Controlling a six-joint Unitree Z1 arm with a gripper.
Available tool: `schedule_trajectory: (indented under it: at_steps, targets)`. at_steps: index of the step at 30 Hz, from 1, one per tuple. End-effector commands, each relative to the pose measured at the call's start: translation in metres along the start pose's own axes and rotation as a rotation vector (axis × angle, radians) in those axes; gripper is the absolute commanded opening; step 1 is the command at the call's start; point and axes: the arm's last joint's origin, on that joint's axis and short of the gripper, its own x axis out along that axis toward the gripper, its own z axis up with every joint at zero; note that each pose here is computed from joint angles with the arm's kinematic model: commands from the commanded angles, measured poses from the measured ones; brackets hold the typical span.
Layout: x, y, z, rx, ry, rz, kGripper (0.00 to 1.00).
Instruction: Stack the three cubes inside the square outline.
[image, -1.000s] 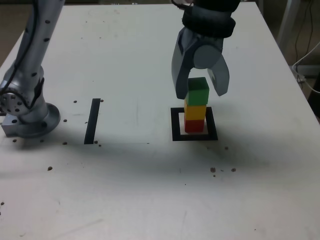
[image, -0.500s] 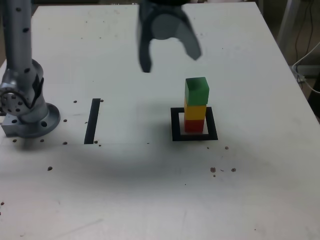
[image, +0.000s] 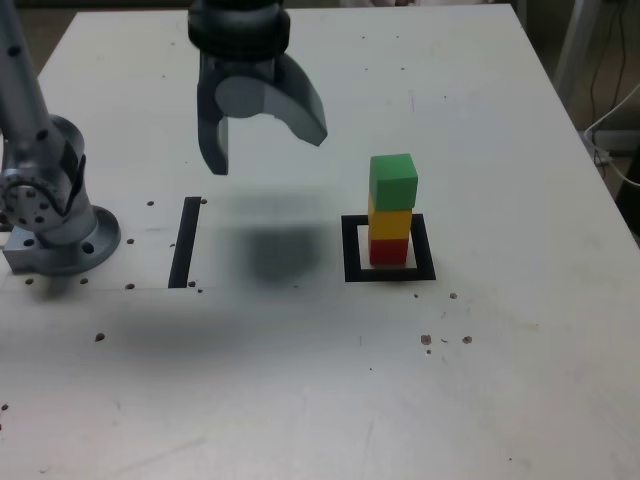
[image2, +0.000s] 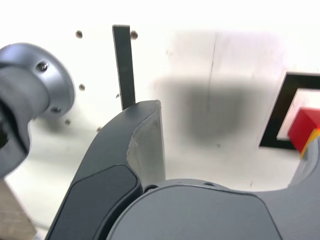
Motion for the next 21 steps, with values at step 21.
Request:
schedule_trajectory:
  at_steps: [21]
  targets:
    - [0.101,0.011,-0.092,-0.012,0.155,-0.01,1.0]
